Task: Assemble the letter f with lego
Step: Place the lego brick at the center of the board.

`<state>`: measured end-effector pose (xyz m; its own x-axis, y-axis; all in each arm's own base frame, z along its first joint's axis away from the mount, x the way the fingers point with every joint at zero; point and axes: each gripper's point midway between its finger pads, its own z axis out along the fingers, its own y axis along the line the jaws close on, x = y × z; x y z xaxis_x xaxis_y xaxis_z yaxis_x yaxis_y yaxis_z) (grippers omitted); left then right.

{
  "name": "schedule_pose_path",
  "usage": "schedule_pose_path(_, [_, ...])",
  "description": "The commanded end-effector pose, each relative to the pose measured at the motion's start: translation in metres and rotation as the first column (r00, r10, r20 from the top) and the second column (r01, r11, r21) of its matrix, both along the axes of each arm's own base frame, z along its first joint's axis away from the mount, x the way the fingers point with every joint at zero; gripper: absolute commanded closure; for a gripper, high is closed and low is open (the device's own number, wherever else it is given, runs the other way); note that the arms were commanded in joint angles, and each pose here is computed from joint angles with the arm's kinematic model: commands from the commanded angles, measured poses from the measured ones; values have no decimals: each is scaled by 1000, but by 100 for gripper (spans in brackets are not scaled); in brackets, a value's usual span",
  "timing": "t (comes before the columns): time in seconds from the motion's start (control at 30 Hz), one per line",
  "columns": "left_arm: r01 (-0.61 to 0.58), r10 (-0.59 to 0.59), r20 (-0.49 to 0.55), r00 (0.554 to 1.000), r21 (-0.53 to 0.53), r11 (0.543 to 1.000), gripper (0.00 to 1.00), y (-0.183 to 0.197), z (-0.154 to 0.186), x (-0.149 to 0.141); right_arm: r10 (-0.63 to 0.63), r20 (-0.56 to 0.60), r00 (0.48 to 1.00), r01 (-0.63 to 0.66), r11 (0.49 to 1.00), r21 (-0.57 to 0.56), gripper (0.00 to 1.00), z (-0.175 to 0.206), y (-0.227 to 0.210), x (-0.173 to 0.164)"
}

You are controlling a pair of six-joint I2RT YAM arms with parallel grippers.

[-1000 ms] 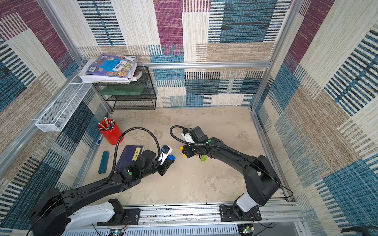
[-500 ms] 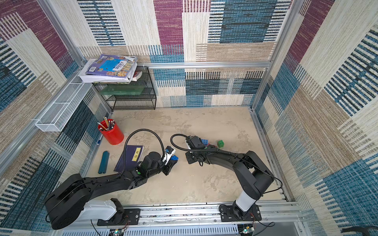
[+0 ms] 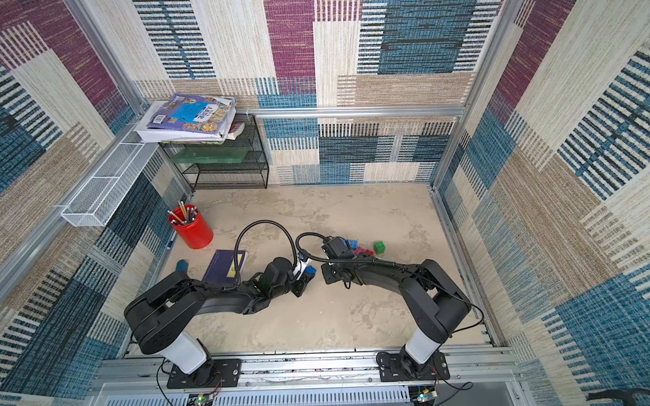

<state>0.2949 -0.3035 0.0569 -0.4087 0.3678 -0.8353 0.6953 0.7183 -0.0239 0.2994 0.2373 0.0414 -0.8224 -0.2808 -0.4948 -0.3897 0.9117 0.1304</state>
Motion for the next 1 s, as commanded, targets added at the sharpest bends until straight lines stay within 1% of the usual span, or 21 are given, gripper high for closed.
schedule_pose_path(0.0, [3,-3,6,1000,-44,999,95,-9,6,5,-12,29,999,11,1000,22,48,10,2,5])
schedule_pose_path(0.2, [28,-28,-12,1000,-42,999,95,-13,3,2,25,55,998,-30,995,92,41,36,12,6])
schedule_pose_path(0.3, [51,-51,-16,999,-49,997,95,-16,4,-1,75,56,996,-82,985,151,39,51,22,6])
schedule_pose_path(0.43, [82,-84,-28,996,-50,995,95,-20,4,-4,138,47,989,-145,970,197,39,62,32,4])
schedule_pose_path(0.77, [108,-109,-30,994,-43,993,95,-20,4,-9,247,-2,969,-240,941,239,39,62,46,-4])
schedule_pose_path(0.97, [115,-117,-32,993,-43,992,95,-20,5,-11,273,-19,962,-261,934,246,39,60,51,-5])
